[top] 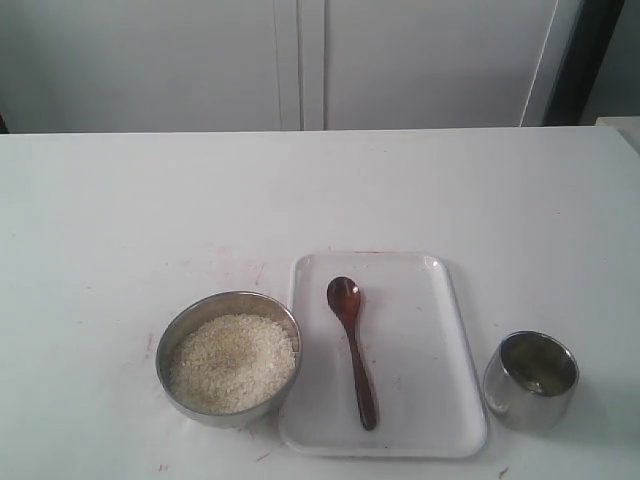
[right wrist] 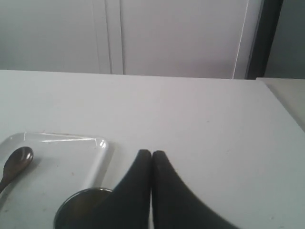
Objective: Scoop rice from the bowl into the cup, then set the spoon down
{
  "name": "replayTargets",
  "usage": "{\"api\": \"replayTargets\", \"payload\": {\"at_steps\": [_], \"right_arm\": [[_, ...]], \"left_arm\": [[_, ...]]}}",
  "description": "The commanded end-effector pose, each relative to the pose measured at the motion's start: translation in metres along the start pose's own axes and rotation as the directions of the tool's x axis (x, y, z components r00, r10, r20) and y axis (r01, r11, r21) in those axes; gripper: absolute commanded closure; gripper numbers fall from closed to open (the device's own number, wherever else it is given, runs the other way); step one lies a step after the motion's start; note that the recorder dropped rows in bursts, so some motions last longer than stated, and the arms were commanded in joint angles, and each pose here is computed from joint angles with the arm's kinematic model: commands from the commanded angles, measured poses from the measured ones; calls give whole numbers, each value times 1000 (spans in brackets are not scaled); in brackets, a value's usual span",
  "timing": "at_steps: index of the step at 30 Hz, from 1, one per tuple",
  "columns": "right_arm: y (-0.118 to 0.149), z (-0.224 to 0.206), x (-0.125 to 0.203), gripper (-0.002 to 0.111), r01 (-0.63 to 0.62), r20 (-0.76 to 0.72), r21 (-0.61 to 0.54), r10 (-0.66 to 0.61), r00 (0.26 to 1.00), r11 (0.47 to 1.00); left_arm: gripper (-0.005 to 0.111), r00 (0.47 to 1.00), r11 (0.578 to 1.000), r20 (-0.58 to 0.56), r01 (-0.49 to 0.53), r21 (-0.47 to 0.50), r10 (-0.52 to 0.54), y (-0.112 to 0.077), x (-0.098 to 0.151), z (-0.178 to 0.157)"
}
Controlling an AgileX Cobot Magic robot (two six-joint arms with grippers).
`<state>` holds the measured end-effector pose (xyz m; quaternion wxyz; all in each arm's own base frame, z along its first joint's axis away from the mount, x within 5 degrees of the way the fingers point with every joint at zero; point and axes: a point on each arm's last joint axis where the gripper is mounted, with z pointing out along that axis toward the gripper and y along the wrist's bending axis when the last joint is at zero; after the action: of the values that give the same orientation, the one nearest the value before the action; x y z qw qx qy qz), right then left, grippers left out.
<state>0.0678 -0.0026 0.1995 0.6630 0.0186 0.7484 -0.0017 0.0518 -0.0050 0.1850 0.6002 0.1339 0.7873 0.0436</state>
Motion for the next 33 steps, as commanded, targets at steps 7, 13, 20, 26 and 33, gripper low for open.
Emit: {"api": "replayTargets", "payload": {"at_steps": [7, 13, 20, 26, 33], "right_arm": [[-10, -12, 12, 108, 11, -59, 108, -4, 998, 994], [-11, -12, 13, 108, 11, -75, 116, -2, 997, 993], [-11, -12, 14, 108, -51, -71, 122, 60, 996, 991], [-7, -12, 16, 108, -44, -99, 84, 52, 994, 996], [3, -12, 18, 108, 55, -124, -41, -60, 990, 998]], "left_arm": [[92, 999, 1000, -54, 9, 22, -8, -2, 7, 1], [92, 999, 1000, -54, 9, 22, -8, -2, 7, 1], [92, 999, 1000, -54, 9, 22, -8, -2, 7, 1], [92, 999, 1000, -54, 9, 22, -8, -2, 7, 1], [92, 999, 1000, -54, 9, 22, -8, -2, 7, 1]]}}
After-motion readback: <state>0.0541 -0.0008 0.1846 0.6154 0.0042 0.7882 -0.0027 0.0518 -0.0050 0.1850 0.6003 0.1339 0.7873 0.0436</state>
